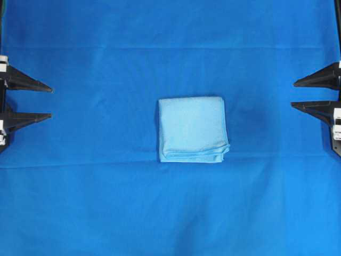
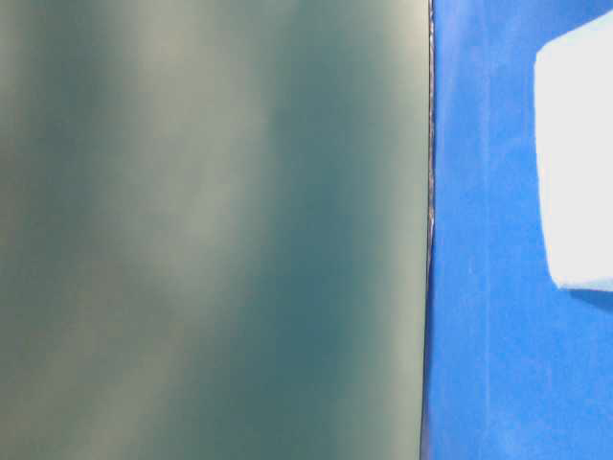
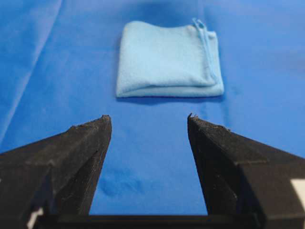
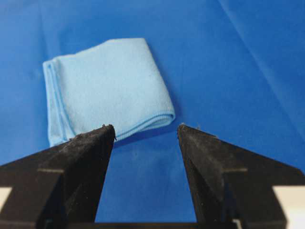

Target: Fold the light blue towel.

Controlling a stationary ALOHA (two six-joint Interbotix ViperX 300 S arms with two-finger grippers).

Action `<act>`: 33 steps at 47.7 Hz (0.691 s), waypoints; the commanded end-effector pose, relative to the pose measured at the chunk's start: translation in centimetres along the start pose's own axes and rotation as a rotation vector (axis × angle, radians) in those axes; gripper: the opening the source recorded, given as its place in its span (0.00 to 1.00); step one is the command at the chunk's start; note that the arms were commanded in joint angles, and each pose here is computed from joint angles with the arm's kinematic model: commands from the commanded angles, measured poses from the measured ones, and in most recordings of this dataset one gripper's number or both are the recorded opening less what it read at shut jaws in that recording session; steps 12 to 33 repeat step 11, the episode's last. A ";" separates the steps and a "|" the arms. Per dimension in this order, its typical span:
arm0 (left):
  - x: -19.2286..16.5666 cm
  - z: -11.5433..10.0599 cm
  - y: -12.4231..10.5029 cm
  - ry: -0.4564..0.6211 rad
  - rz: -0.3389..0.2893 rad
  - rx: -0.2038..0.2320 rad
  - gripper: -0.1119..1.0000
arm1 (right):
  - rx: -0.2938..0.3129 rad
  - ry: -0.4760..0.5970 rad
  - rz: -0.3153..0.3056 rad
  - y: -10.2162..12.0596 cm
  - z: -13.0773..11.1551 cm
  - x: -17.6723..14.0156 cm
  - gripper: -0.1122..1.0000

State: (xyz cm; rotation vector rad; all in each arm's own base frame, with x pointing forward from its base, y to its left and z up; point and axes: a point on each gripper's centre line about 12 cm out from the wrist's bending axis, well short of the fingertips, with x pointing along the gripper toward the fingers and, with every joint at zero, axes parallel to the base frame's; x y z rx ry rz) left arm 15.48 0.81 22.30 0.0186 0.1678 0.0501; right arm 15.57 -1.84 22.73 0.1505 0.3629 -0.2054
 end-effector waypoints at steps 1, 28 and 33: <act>0.1 0.4 0.1 -0.005 0.003 -0.002 0.67 | 0.002 0.001 0.005 0.1 0.3 0.2 0.64; 0.1 0.3 0.1 -0.001 0.003 -0.002 0.67 | 0.004 0.000 0.005 0.2 0.4 0.1 0.64; 0.1 0.3 0.1 -0.001 0.003 -0.002 0.67 | 0.004 0.000 0.005 0.2 0.4 0.1 0.64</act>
